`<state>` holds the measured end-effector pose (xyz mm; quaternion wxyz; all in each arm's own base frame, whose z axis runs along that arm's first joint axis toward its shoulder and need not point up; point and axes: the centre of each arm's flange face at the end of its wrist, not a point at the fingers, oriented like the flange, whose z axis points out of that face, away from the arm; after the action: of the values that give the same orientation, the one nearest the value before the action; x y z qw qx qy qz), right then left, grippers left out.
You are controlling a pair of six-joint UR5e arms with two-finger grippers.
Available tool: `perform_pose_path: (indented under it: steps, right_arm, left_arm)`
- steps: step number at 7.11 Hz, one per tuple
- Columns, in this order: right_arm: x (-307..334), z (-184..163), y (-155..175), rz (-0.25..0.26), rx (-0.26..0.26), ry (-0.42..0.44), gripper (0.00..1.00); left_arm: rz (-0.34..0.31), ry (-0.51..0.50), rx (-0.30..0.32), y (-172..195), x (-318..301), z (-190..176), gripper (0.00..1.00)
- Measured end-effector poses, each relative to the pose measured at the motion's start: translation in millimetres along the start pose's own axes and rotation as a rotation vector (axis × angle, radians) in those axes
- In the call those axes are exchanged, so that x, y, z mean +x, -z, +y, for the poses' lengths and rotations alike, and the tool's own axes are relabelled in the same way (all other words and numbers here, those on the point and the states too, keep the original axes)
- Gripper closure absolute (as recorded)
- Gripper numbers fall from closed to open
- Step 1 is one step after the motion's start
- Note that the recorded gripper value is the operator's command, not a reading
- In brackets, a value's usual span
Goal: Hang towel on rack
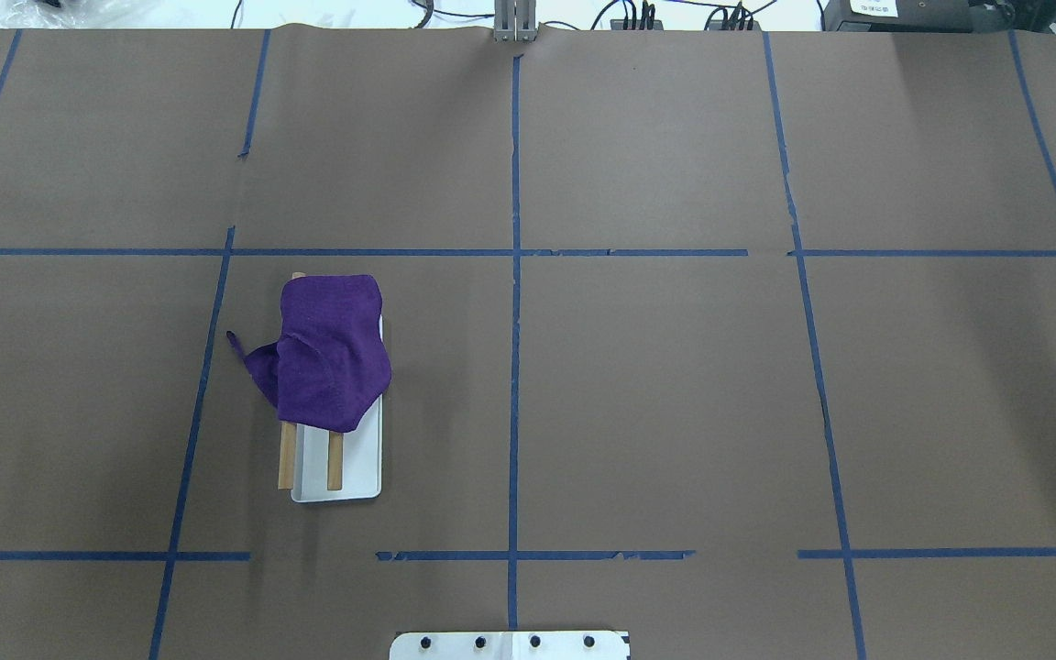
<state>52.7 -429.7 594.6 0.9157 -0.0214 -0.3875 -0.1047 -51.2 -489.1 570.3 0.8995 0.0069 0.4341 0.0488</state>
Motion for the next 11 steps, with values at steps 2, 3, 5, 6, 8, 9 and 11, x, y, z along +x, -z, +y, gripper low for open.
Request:
perform_pose_path:
  steps: [2,3,5,6,8,9,11]
  right_arm:
    - [4,-4,-5,0.001,0.009,0.014,0.0]
    - [4,-6,-5,0.002,0.015,0.02,0.0]
    - [0,-11,-1,-0.001,0.029,0.034,0.0]
    - [-2,-13,0,-0.01,0.037,0.04,0.0]
    - [-2,-10,-2,-0.027,0.039,0.037,0.0]
    - [0,-6,-5,-0.032,0.035,0.032,0.0]
    - [-1,-4,-6,-0.043,0.036,0.029,0.0]
  left_arm:
    - [-0.002,-0.034,0.016,-2,4,-3,0.0]
    - [-0.003,-0.049,0.026,-1,5,-5,0.0]
    - [-0.004,-0.067,0.038,0,8,-6,0.0]
    - [-0.005,-0.071,0.041,1,8,-6,0.0]
    - [-0.005,-0.074,0.042,1,9,-6,0.0]
    - [-0.001,-0.08,0.036,-3,13,-7,0.0]
    - [0.004,-0.1,0.017,-12,23,-8,0.0]
